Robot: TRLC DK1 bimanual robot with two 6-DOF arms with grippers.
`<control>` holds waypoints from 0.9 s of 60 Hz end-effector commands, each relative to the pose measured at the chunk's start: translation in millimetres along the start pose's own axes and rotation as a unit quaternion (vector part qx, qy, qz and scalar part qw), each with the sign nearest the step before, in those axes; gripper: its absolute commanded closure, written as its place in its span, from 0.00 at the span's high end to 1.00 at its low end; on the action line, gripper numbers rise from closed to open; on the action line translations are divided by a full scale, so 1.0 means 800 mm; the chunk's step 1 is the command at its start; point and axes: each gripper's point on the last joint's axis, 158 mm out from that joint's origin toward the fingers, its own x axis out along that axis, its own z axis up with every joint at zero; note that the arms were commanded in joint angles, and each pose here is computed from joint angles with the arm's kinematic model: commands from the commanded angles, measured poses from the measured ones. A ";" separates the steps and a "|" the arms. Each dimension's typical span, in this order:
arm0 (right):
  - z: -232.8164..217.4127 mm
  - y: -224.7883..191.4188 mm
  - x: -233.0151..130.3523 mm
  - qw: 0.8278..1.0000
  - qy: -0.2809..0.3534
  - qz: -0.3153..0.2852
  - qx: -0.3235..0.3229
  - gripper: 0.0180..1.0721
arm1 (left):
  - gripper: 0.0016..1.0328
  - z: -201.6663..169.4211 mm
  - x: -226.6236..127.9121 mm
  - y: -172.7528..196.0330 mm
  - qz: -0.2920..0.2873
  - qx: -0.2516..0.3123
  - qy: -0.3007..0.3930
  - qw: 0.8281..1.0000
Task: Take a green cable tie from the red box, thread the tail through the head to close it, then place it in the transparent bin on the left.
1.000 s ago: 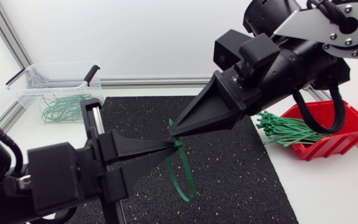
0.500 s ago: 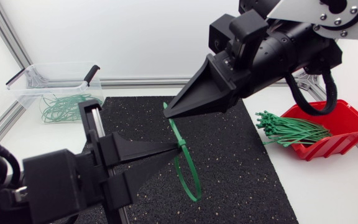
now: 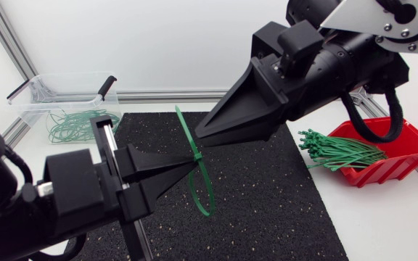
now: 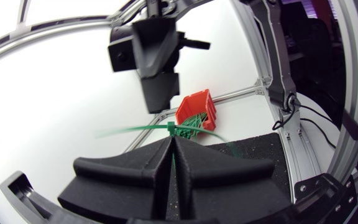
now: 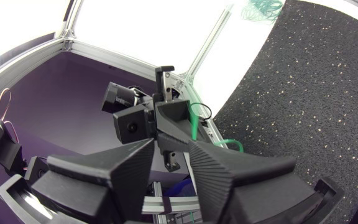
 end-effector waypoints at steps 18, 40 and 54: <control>0.006 -0.128 -0.032 0.955 -0.057 -0.267 -0.114 0.96 | 0.04 -0.037 -0.043 0.181 0.194 -0.154 0.053 0.967; 0.034 -0.211 -0.116 0.856 -0.081 -0.492 -0.135 0.96 | 0.04 -0.107 -0.140 0.416 0.414 -0.206 0.101 0.881; 0.022 -0.204 -0.121 0.846 -0.085 -0.507 -0.145 0.96 | 0.04 -0.142 -0.205 0.547 0.511 -0.246 0.127 0.814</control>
